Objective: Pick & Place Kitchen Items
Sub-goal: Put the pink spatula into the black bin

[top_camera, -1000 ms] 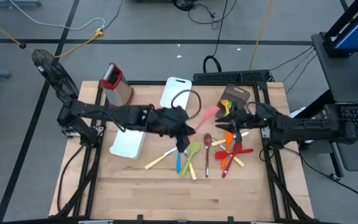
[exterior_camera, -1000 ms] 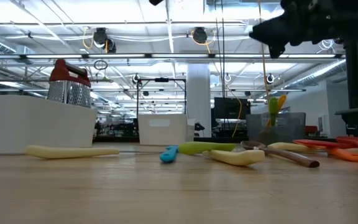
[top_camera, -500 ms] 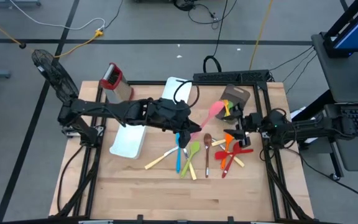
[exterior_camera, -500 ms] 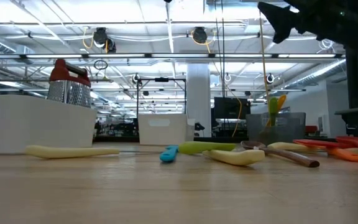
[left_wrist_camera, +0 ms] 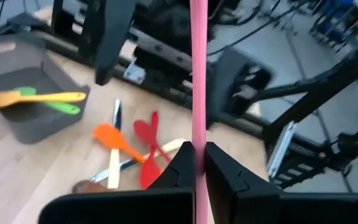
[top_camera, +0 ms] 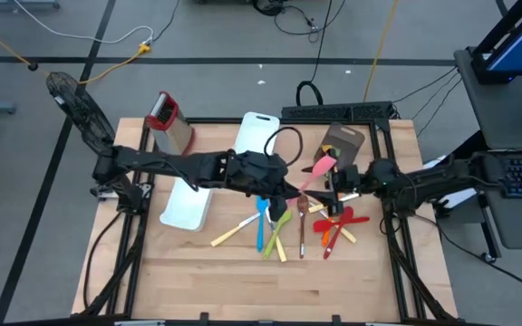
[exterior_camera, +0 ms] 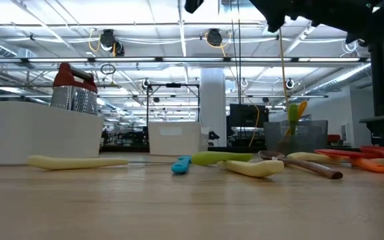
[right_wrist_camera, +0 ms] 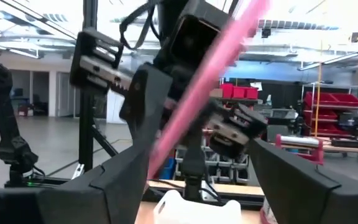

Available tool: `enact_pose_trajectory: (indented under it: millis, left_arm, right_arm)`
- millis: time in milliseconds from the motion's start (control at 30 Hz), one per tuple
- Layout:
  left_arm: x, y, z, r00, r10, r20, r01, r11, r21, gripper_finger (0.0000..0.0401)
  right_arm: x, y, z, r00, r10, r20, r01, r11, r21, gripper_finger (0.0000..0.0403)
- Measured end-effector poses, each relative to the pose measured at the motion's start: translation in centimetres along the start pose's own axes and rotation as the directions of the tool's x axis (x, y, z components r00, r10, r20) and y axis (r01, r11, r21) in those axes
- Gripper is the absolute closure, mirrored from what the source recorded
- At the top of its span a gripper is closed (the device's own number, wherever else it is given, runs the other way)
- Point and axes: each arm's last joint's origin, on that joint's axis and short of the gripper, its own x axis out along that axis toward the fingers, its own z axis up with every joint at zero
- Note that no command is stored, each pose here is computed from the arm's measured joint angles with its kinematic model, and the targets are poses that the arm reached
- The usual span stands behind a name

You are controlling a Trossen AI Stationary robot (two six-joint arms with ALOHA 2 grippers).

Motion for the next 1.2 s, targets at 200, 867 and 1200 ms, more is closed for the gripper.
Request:
enact_pose_trajectory:
  millis: [200,867,1200]
  left_arm:
    - [0.5,0.1,-0.3,1.0,0.006,-0.006,-0.006,1.0,0.003,0.0391]
    - [0.5,-0.2,-0.5,1.0,0.016,-0.007,-0.016,1.0,0.019,0.0383]
    - [0.3,0.2,-0.9,0.996,0.086,-0.038,-0.081,0.989,0.124,0.0381]
  right_arm:
    - [1.3,-0.1,0.2,1.0,0.0,0.006,0.0,1.0,0.002,0.0133]
    - [1.8,-0.1,0.1,1.0,-0.011,-0.013,0.012,0.999,0.04,0.0367]
    - [1.5,-0.4,-0.2,0.988,-0.129,-0.089,0.135,0.988,0.071,0.0396]
